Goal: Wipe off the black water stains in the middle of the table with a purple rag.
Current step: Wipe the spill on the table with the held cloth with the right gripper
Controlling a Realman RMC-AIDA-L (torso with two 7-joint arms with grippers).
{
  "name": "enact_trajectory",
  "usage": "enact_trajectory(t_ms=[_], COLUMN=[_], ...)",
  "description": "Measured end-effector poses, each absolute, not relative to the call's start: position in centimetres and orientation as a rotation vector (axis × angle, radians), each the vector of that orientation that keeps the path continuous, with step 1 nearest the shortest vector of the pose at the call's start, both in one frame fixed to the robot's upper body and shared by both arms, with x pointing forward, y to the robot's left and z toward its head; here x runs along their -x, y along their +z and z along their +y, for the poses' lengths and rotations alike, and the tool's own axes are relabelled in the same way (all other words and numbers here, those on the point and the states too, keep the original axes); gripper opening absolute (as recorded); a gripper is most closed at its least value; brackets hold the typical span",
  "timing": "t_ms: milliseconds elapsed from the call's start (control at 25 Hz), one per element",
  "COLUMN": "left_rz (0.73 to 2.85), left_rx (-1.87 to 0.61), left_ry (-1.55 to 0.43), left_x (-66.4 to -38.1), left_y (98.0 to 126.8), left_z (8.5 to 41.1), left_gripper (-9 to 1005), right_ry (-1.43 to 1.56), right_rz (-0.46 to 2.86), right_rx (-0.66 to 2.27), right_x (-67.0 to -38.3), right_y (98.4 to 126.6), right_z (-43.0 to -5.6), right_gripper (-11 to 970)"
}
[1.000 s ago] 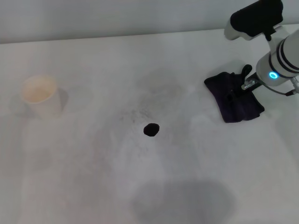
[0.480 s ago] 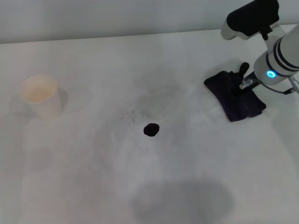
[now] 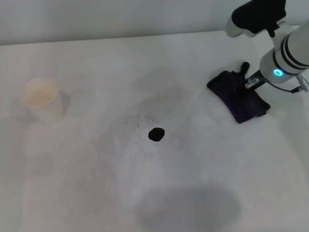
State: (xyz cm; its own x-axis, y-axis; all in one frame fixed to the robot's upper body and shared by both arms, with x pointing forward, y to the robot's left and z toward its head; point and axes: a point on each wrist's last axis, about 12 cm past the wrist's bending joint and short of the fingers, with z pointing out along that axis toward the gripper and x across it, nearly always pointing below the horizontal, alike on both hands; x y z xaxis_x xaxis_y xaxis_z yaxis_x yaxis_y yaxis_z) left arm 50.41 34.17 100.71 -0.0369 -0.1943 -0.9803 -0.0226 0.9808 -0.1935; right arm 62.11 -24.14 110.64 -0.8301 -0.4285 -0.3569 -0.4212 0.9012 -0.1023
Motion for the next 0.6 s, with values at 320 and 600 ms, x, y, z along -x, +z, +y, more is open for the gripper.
enact_trajectory(t_ms=[320, 600], left_rz=[1.604, 1.636], left_rx=[0.169, 0.181], left_ry=[-0.140, -0.129], left_x=[-50.5, -51.1], left_y=[100.7, 100.6], left_z=[34.2, 34.2], left_gripper=[892, 892], right_ry=[0.134, 0.271], right_rz=[2.609, 2.521], right_rx=[0.863, 1.072], right_x=[-62.3, -61.7], right_y=[112.6, 113.4], right_z=[-20.7, -17.5], right_gripper=[91, 91])
